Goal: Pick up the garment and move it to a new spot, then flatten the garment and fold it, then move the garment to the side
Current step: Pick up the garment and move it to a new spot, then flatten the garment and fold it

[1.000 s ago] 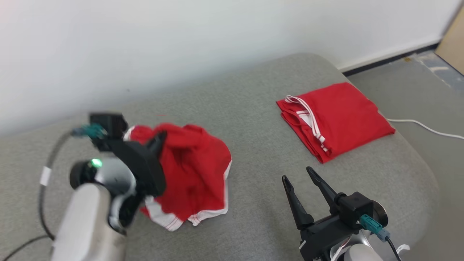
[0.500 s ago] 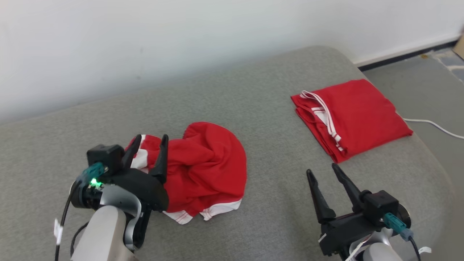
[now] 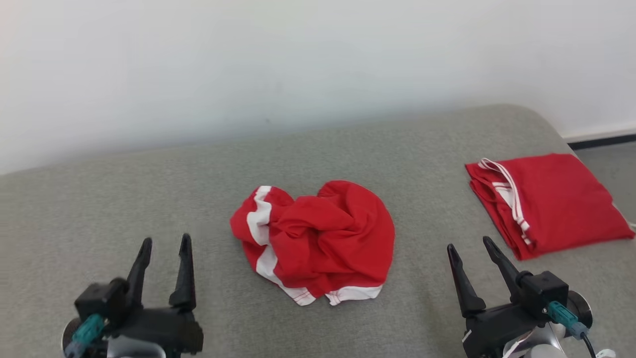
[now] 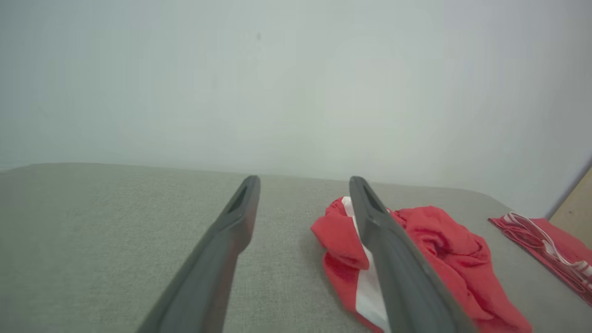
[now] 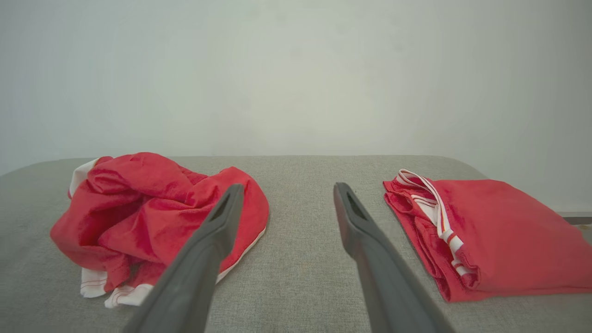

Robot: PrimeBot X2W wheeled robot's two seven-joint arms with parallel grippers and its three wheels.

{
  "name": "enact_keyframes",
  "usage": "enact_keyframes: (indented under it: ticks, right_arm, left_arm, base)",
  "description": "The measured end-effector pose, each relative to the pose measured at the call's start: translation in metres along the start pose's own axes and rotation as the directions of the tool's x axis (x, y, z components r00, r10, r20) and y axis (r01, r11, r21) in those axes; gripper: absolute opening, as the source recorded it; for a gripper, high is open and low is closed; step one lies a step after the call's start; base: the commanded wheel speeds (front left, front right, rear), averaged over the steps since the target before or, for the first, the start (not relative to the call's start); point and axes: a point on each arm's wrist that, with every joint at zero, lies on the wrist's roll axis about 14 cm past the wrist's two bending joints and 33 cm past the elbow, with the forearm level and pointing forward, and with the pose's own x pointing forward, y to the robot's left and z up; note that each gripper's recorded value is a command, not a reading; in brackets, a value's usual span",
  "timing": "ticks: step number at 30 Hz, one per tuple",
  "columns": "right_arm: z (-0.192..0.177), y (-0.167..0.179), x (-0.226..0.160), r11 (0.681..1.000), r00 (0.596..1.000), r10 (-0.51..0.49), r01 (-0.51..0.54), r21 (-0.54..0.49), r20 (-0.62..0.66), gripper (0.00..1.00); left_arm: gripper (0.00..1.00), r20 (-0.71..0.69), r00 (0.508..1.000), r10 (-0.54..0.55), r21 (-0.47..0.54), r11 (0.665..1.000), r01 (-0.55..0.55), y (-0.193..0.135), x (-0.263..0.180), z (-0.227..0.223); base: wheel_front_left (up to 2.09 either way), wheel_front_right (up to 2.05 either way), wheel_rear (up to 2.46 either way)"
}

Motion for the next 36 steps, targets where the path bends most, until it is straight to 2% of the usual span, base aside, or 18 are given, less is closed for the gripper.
enact_keyframes:
  ticks: [11, 20, 36]
  right_arm:
    - [-0.01, 0.023, -0.003, 0.997, 0.997, 0.074, -0.074, -0.005, -0.036, 1.0]
    - [-0.015, 0.032, -0.012, 0.996, 0.994, 0.094, -0.094, 0.004, -0.052, 1.0]
    - [-0.014, 0.034, -0.017, 0.996, 0.995, 0.091, -0.091, 0.017, -0.047, 1.0]
  left_arm:
    - [1.0, -0.002, 0.987, 0.159, 0.07, 0.985, -0.159, 0.05, -0.067, 0.001]
    - [1.0, 0.016, 0.971, 0.237, 0.101, 0.966, -0.237, 0.076, -0.098, 0.008]
    - [1.0, 0.006, 0.968, 0.249, 0.096, 0.964, -0.248, 0.072, -0.111, 0.003]
  base:
    - [0.0, 0.0, 0.0]
    - [0.0, 0.0, 0.0]
    - [0.0, 0.0, 0.0]
